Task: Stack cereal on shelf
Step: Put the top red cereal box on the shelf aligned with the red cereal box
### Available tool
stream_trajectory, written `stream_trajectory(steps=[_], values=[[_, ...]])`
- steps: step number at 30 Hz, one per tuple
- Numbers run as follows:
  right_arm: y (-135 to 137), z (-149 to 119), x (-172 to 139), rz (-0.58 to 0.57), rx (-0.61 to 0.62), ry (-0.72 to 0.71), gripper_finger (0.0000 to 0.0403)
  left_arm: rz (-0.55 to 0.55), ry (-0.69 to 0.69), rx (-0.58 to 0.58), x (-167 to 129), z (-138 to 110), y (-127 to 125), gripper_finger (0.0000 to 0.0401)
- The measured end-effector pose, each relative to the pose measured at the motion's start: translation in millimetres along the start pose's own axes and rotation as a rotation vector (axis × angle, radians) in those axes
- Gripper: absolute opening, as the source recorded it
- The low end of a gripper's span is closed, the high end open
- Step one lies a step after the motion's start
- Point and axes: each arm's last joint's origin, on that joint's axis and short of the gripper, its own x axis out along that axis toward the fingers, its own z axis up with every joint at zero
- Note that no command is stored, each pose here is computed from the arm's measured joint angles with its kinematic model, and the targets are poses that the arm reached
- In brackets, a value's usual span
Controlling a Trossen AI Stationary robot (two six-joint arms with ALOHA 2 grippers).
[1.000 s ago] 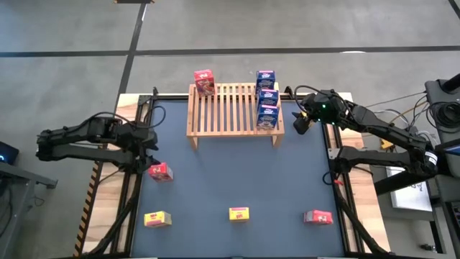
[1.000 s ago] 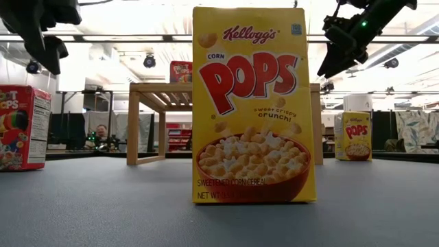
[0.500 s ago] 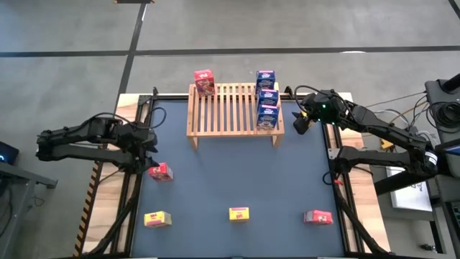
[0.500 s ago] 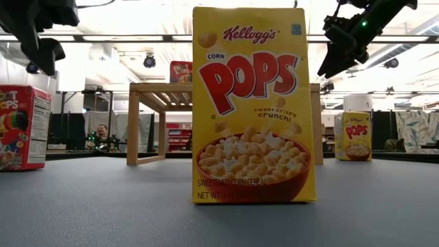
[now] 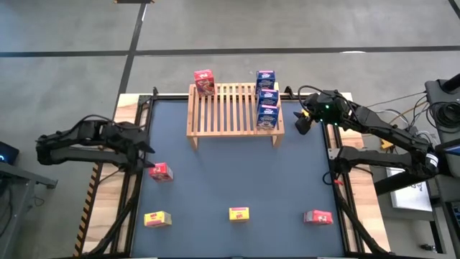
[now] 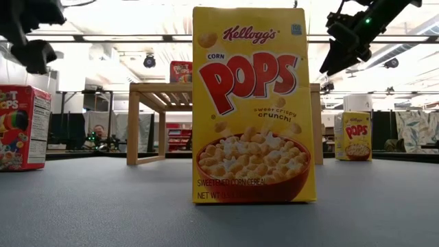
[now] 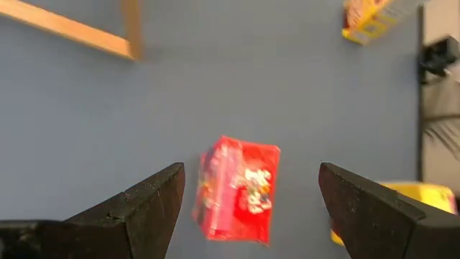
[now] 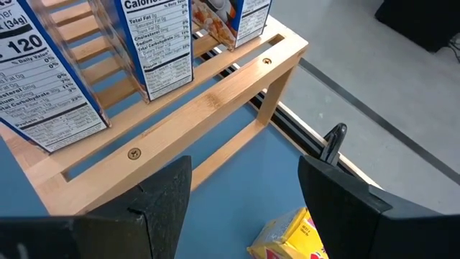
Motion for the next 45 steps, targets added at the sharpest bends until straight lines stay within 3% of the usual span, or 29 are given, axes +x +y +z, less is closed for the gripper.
stream_trajectory(steps=[8,13,26,36,45], values=[[0.0,0.4,0.3,0.000,0.002,-0.004,0.0244,-0.096,0.152,-0.053,21.9,-2.3,0.4,0.0304],[0.0,0.7,0.3,0.000,0.002,-0.007,0.0244,-0.073,0.195,-0.073,25.9,5.7,-1.4,0.0301],[0.1,0.3,0.5,0.000,0.008,-0.004,0.0244,-0.031,0.215,0.003,18.2,18.4,-5.8,0.0259],[0.0,0.3,0.6,-0.001,-0.001,-0.005,0.0244,-0.036,0.258,-0.032,24.7,20.9,-6.1,0.0259],[0.5,-3.4,3.6,-0.001,-0.017,0.009,0.0244,-0.021,0.282,-0.113,28.5,23.2,-6.3,0.0295]])
